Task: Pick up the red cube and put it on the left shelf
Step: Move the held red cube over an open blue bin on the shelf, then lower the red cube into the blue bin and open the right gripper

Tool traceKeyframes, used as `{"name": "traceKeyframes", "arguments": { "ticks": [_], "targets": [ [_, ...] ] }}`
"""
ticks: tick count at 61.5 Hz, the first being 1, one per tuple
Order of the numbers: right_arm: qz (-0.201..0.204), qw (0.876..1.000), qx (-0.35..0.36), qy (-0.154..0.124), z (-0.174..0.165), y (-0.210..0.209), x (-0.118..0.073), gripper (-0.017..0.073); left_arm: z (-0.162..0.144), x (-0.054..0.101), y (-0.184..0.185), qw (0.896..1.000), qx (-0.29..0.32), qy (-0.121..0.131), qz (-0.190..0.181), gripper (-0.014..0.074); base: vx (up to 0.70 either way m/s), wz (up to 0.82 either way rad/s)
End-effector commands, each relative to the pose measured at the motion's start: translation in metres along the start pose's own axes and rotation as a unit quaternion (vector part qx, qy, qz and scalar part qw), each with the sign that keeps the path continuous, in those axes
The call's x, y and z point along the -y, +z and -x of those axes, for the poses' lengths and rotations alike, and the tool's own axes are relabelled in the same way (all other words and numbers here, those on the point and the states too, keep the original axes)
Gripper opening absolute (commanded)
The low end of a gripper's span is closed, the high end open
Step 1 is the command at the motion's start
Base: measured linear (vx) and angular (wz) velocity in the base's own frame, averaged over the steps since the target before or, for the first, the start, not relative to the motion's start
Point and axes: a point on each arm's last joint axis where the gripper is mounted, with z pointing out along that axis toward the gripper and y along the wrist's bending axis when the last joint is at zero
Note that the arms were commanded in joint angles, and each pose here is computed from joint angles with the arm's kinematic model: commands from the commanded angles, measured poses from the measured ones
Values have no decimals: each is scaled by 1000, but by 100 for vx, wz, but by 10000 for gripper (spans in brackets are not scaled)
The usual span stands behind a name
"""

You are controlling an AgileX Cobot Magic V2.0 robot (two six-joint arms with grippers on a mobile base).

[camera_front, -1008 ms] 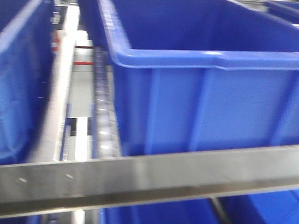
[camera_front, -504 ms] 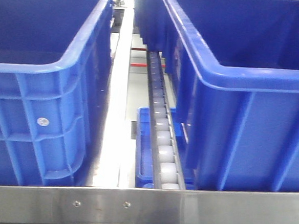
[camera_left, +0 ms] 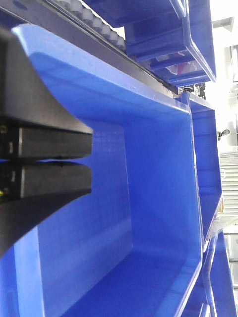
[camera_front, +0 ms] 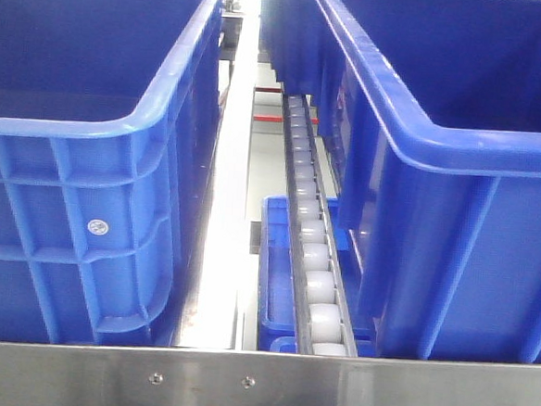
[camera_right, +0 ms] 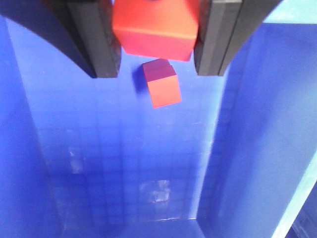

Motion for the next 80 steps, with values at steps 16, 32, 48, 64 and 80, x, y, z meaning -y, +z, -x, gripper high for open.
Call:
{"name": "traceKeyframes", "arguments": {
  "ticks": [16,32,48,64,80],
  "targets": [
    [15,998,62,-6,17,-4,-4,60,0,0,1,1000,27,-2,3,106,0,0],
    [21,996,89,-11,22,-4,-5,60,0,0,1,1000,27,-2,3,106,0,0],
    [11,993,97,-73,45,27,-10,60,0,0,1,1000,27,-2,3,106,0,0],
    [-36,995,50,-74,77,84,1,60,0,0,1,1000,27,-2,3,106,0,0],
    [-53,996,31,-68,87,116,10,320,0,0,1,1000,27,-2,3,106,0,0]
  ]
}}
